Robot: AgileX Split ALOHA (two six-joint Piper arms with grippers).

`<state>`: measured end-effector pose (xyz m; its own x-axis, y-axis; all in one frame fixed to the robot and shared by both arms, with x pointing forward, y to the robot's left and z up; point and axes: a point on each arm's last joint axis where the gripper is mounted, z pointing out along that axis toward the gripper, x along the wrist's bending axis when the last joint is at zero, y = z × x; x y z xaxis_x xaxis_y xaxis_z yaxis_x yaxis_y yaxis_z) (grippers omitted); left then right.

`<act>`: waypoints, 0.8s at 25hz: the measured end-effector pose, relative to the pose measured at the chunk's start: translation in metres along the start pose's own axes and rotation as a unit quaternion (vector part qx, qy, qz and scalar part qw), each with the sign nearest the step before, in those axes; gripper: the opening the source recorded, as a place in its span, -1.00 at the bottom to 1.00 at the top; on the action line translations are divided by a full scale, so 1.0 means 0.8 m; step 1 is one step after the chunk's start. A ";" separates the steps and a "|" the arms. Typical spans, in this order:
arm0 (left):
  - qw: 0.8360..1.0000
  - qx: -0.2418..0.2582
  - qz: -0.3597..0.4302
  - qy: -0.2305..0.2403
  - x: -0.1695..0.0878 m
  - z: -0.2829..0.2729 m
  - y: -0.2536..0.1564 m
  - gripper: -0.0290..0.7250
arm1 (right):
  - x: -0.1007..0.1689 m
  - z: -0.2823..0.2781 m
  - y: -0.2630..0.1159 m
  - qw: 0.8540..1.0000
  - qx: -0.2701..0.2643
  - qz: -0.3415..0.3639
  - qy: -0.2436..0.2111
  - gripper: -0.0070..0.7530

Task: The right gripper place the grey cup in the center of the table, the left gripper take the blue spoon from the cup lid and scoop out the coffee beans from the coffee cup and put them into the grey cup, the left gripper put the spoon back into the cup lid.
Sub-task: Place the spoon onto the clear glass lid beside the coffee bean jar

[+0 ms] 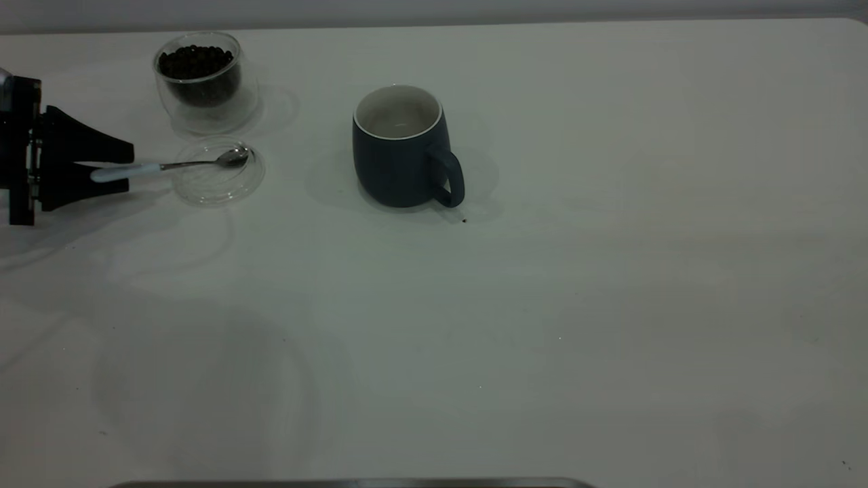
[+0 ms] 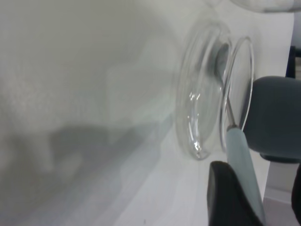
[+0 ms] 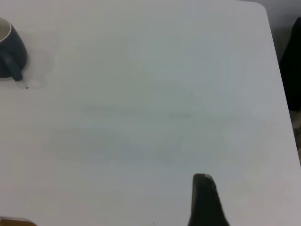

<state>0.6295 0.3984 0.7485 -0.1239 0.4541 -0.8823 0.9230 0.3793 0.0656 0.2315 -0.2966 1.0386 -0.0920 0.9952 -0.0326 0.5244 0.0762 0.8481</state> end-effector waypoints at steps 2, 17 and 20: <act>1.000 -0.004 -0.002 -0.002 0.000 0.000 0.001 0.15 | 0.000 0.000 0.000 1.000 0.000 0.000 0.000 0.22; 1.000 -0.011 -0.008 -0.016 -0.004 0.000 0.003 0.20 | 0.000 0.000 0.000 1.000 0.000 0.000 0.000 0.22; 1.000 -0.014 -0.008 -0.010 -0.002 0.000 0.003 0.30 | 0.000 0.000 0.000 1.000 0.000 0.000 0.000 0.22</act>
<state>0.6320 0.3986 0.7503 -0.1314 0.4318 -0.8924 0.9107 0.4083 0.0635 0.2315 -0.2966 1.0386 -0.0920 0.9952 -0.0326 0.5244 0.0762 0.8481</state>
